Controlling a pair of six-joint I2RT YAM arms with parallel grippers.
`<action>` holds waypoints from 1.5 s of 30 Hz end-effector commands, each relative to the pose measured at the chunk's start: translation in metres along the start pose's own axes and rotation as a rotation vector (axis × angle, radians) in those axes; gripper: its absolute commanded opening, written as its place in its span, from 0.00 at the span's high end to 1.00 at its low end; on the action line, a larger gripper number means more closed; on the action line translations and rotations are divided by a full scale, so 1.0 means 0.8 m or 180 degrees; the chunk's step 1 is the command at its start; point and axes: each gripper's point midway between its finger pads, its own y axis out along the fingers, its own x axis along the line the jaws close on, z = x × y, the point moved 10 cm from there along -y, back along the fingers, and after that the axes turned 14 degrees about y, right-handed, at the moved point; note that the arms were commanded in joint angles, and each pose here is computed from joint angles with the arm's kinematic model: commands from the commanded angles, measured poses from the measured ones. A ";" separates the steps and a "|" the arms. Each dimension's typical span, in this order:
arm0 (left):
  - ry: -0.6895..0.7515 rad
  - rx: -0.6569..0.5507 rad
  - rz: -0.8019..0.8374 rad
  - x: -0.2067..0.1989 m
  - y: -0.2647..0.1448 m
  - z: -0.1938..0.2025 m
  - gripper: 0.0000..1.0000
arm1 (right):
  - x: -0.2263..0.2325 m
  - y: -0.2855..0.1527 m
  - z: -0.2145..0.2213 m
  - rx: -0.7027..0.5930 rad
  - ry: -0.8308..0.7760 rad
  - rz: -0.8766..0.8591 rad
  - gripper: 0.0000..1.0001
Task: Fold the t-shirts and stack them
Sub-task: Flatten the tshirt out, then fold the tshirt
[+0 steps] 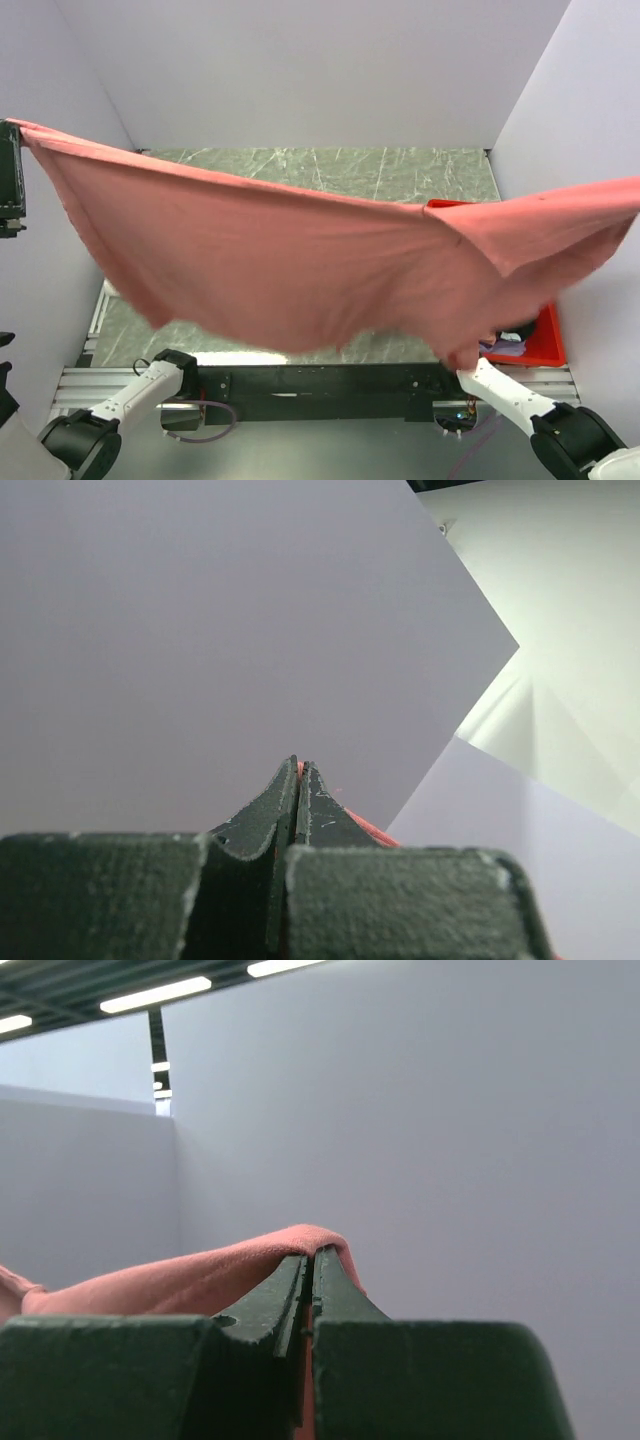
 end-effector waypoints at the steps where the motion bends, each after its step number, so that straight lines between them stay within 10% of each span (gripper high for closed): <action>1: 0.0145 0.0095 -0.0141 0.008 0.016 0.017 0.99 | -0.002 0.011 0.005 -0.0006 -0.0111 -0.0024 1.00; 14: 0.0696 0.1098 -0.1475 0.116 0.094 0.244 0.99 | -0.088 0.116 0.187 0.0784 -0.0610 0.1038 1.00; 33: 0.1283 0.3106 -0.2449 0.422 0.155 0.699 1.00 | -0.344 0.180 0.745 0.3355 -0.0523 0.1878 1.00; 45: 0.1107 0.3119 -0.2311 0.462 0.176 0.717 1.00 | -0.379 0.160 0.824 0.3671 -0.0532 0.1946 0.99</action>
